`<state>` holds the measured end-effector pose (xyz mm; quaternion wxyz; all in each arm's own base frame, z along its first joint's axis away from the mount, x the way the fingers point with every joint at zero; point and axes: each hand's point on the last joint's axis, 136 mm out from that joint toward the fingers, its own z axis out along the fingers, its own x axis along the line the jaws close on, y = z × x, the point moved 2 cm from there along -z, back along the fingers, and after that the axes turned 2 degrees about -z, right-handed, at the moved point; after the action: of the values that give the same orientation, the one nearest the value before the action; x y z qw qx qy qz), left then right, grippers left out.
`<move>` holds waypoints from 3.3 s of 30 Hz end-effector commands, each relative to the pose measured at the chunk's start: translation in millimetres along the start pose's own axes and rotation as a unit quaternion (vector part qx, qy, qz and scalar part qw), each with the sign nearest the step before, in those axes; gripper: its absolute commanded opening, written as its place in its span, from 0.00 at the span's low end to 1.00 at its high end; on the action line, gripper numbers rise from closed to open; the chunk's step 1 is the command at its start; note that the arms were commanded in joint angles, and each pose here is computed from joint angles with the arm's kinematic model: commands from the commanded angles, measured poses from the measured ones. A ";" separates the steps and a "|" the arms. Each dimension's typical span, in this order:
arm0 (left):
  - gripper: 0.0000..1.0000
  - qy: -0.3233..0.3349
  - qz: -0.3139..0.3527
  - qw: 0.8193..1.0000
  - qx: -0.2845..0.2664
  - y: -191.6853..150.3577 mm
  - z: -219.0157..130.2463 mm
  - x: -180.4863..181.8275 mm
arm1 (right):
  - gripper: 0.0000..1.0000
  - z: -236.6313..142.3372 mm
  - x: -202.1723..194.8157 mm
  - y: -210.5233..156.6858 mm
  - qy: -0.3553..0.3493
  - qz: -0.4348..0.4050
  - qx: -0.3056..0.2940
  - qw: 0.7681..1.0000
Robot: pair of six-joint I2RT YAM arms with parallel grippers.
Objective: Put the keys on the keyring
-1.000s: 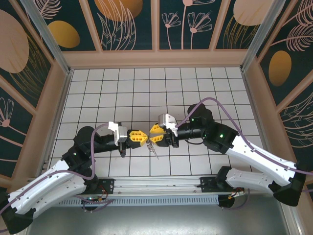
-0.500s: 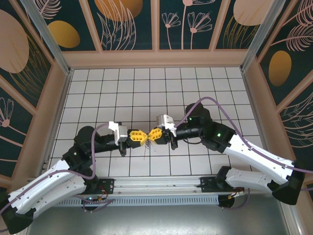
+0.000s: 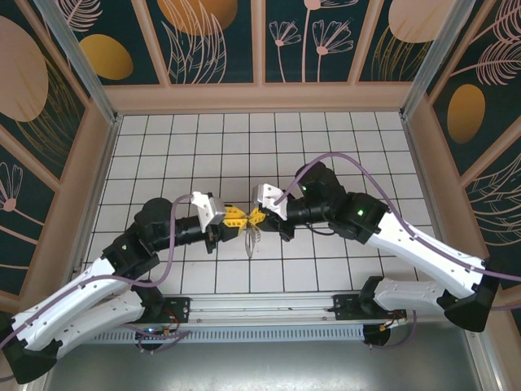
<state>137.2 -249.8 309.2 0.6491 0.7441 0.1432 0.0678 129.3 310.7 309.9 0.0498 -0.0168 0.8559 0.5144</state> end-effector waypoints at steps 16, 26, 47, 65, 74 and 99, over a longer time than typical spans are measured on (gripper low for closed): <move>0.00 -0.016 -0.004 0.999 0.041 -12.1 15.5 1.7 | 0.00 2.0 6.8 -2.1 0.010 -0.017 0.044 0.999; 0.00 -0.082 0.008 0.993 -0.088 18.8 -9.1 -27.5 | 0.22 -6.6 24.6 5.5 0.044 -0.009 -0.026 0.999; 0.00 -0.115 0.008 0.987 -0.110 14.0 -5.3 -34.1 | 0.06 -14.0 30.2 22.5 0.059 -0.007 -0.132 0.990; 0.15 -0.068 -0.008 0.998 0.001 -11.1 4.3 -18.6 | 0.00 7.5 15.4 0.0 0.049 -0.021 0.015 0.998; 0.00 -0.064 -0.006 0.998 -0.012 -7.3 3.4 -17.4 | 0.00 2.6 20.1 5.8 0.053 -0.033 0.007 0.998; 0.00 -0.111 -0.017 0.977 -0.182 25.5 -25.7 -37.3 | 0.26 3.5 37.8 1.6 0.086 -0.015 -0.059 0.994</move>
<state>102.3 -244.3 330.8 0.7689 0.6344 0.0793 -0.0036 98.8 315.3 290.1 -0.0179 -0.0624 0.8465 0.5285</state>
